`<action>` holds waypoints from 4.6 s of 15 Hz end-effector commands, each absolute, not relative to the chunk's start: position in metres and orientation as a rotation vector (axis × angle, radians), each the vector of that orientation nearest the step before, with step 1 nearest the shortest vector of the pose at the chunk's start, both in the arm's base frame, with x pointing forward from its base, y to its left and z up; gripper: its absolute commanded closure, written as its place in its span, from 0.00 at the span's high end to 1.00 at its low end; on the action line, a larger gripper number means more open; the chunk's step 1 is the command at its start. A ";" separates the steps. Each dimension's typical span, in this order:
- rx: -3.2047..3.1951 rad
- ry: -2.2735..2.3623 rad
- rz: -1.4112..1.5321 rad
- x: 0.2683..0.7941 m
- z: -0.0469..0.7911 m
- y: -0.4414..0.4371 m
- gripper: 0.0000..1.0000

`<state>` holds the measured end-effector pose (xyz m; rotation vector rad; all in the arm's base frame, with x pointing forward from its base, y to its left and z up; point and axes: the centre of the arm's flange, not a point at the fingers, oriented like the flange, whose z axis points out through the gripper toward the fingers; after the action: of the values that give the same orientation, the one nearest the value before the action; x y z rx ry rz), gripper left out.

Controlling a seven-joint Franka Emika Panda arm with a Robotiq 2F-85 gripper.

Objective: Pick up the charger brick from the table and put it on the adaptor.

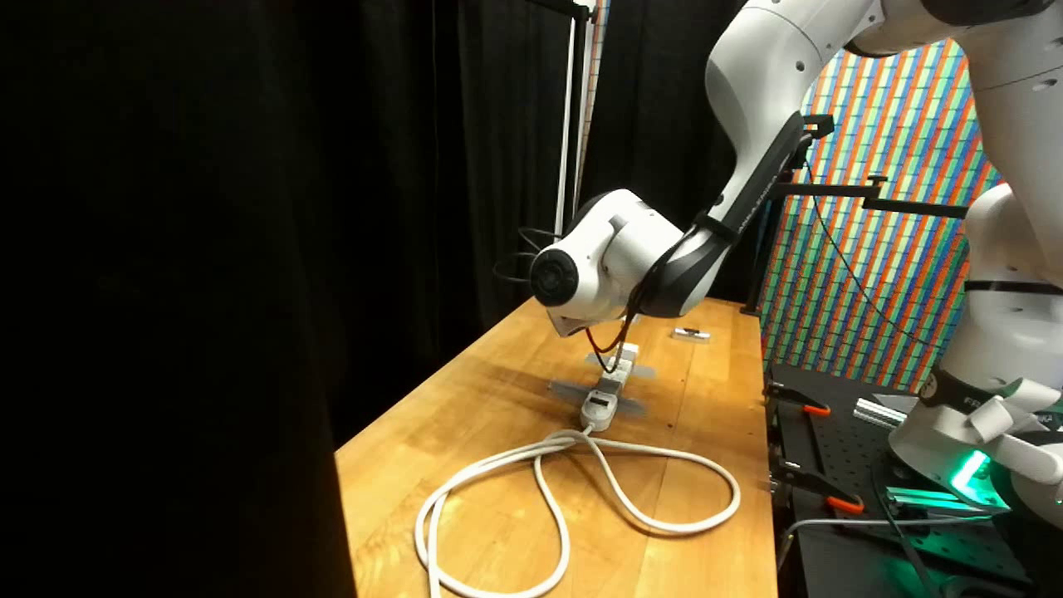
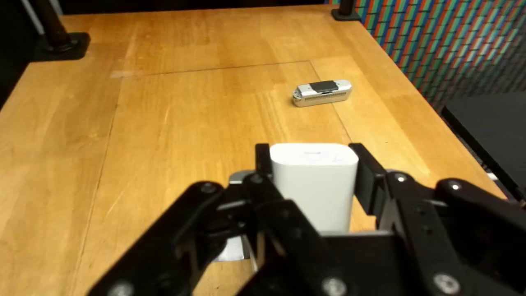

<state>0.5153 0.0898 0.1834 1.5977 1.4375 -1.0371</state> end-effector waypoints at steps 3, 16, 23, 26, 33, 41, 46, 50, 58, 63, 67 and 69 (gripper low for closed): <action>1.242 1.602 -1.061 0.530 0.161 0.098 0.23; 1.057 1.569 -1.202 0.502 0.106 0.116 0.23; 1.231 1.498 -1.158 0.501 0.096 0.117 0.23; 1.289 1.460 -1.146 0.500 0.091 0.116 0.23; 1.359 1.339 -1.117 0.505 0.081 0.112 0.23; 1.370 1.302 -1.144 0.515 0.072 0.106 0.23; 1.413 1.331 -1.163 0.520 0.068 0.103 0.23; 1.434 1.342 -1.170 0.523 0.069 0.101 0.23; 1.415 1.396 -1.170 0.523 0.069 0.107 0.23; 1.399 1.447 -1.181 0.523 0.068 0.110 0.23; 1.385 1.472 -1.191 0.521 0.068 0.112 0.23; 1.377 1.475 -1.193 0.521 0.068 0.111 0.23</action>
<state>0.5192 0.1052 0.0722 1.3675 1.4272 -1.1927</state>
